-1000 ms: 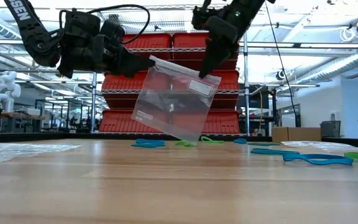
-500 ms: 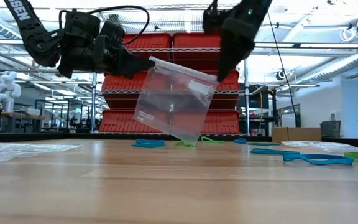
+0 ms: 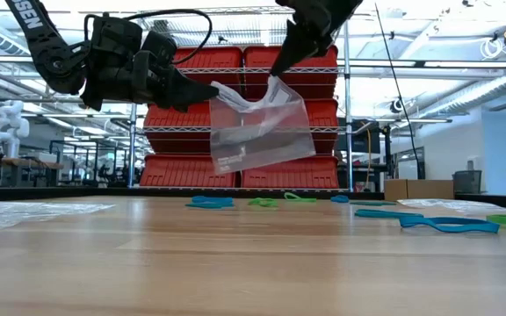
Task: Sort rubber bands
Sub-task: Open the top left transparent zip bag
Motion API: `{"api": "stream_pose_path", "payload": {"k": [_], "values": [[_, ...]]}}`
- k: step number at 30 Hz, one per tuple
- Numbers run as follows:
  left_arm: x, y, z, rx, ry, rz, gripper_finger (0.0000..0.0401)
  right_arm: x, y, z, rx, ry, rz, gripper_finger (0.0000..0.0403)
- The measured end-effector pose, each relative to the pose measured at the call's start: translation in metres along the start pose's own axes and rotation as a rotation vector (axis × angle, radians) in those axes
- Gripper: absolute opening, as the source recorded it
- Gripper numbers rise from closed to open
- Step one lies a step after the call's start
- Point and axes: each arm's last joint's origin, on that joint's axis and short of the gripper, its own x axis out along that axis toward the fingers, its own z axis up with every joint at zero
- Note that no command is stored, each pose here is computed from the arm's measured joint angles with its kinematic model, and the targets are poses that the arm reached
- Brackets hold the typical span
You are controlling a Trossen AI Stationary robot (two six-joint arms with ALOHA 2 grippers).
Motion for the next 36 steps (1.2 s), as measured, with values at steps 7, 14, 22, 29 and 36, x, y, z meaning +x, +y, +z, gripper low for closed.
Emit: {"api": "stream_pose_path", "payload": {"k": [7,14,22,29,36], "values": [[0.0,0.0,-0.001,0.002,0.004,-0.001,0.0,-0.016,0.002,-0.004,0.036,0.035,0.015,0.0073],[0.0,0.0,-0.001,0.003,0.008,-0.001,0.0,-0.026,0.003,-0.002,0.07,0.003,0.025,0.017],[0.0,0.0,-0.001,0.003,0.008,-0.002,0.0,0.014,-0.006,0.001,-0.02,-0.006,-0.02,0.0096],[0.0,0.0,-0.001,0.003,0.008,-0.002,0.0,0.038,-0.013,0.001,-0.053,-0.016,-0.033,0.0011],[0.0,0.0,-0.001,0.002,0.01,-0.002,0.0,0.047,-0.009,-0.001,-0.056,-0.018,0.025,0.0003]]}}
